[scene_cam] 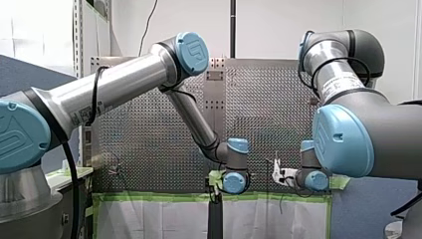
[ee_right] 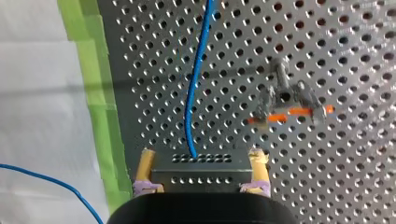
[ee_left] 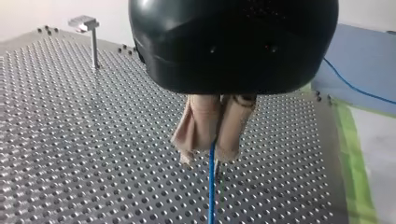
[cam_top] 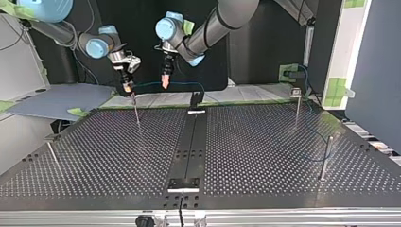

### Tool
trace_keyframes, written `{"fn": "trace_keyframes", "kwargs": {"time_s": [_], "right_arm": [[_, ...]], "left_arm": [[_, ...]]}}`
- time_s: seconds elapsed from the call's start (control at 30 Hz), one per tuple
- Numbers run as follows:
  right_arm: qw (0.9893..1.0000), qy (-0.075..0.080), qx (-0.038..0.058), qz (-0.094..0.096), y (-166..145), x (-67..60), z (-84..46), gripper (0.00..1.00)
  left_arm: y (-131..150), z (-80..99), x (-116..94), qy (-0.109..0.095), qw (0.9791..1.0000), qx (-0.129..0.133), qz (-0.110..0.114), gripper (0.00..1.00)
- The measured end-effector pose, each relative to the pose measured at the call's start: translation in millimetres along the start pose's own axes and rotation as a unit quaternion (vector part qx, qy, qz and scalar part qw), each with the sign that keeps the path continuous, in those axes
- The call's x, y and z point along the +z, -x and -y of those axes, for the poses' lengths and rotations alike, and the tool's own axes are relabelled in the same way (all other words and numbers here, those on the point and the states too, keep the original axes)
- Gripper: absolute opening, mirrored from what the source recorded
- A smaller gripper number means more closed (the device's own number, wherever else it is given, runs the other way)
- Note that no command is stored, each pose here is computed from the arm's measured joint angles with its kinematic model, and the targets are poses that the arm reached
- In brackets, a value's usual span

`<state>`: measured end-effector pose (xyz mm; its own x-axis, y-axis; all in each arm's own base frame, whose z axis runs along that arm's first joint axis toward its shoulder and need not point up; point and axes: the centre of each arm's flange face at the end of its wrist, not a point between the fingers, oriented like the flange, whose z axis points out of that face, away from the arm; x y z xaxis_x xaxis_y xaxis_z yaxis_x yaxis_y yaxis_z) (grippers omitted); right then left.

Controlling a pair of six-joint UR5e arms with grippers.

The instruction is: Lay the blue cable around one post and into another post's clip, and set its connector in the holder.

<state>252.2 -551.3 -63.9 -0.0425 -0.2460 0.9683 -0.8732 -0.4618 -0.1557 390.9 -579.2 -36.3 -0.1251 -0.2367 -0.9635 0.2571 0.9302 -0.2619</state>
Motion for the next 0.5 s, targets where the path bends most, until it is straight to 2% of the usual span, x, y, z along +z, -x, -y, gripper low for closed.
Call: {"fn": "trace_keyframes", "kwargs": {"time_s": [0.23, 0.27, 0.5], "right_arm": [[0.9998, 0.016, 0.0050, -0.010, -11, 9.2, -16.6, 0.00], [0.9998, 0.018, 0.0056, -0.012, -13, 10.6, -19.4, 0.00], [0.9996, 0.026, 0.0063, -0.012, -22, 18.0, -30.4, 0.00]], "left_arm": [[2, 5.0, 1, -0.005, 0.9998, 0.018, 0.011, 0.10], [2, 5.5, 1, -0.005, 0.9997, 0.019, 0.012, 0.07], [6, 13.6, 8, -0.014, 0.9995, 0.017, 0.023, 0.07]]}}
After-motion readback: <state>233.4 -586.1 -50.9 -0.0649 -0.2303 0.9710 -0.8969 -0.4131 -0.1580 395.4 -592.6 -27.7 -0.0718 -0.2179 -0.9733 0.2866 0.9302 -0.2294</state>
